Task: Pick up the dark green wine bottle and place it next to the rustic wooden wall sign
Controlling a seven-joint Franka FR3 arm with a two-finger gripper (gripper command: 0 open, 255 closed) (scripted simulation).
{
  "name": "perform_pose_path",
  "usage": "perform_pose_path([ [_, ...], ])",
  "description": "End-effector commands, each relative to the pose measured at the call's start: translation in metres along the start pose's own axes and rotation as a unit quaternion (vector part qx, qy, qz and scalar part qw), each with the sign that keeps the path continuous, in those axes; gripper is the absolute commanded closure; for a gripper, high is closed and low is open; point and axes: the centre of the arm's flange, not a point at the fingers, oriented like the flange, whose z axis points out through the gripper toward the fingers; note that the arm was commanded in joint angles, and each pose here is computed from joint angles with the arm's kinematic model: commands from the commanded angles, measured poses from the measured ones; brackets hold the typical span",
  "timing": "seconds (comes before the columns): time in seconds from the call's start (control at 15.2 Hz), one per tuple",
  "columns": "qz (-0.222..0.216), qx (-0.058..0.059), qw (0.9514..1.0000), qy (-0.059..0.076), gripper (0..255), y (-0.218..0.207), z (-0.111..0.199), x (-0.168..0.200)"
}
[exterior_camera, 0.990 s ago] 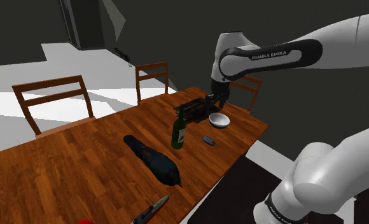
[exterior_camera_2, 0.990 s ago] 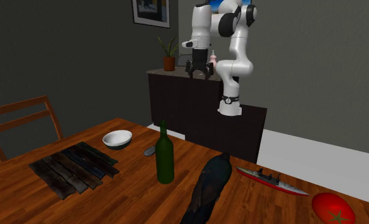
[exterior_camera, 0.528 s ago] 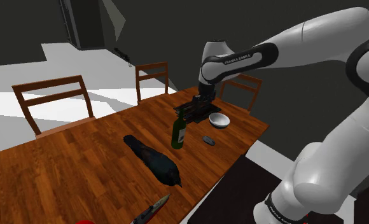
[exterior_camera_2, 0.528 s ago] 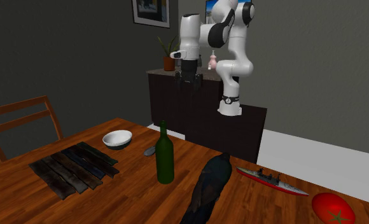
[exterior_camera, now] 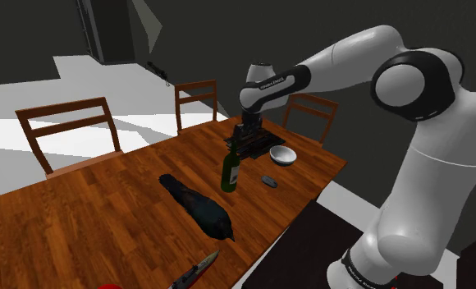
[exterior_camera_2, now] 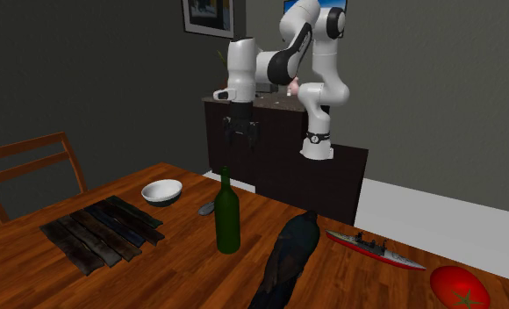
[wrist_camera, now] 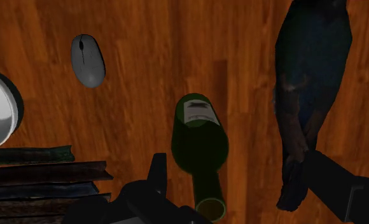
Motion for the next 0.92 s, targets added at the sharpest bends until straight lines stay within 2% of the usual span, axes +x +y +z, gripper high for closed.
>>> perform_pose_path([
  [0.0,-0.001,0.003,1.0,0.006,0,0.004,0.012,0.02],
  [0.26,-0.004,0.007,0.9998,0.016,0,0.01,0.038,0.062],
  [0.86,-0.004,0.007,0.9998,0.016,0,0.009,0.078,0.063],
])
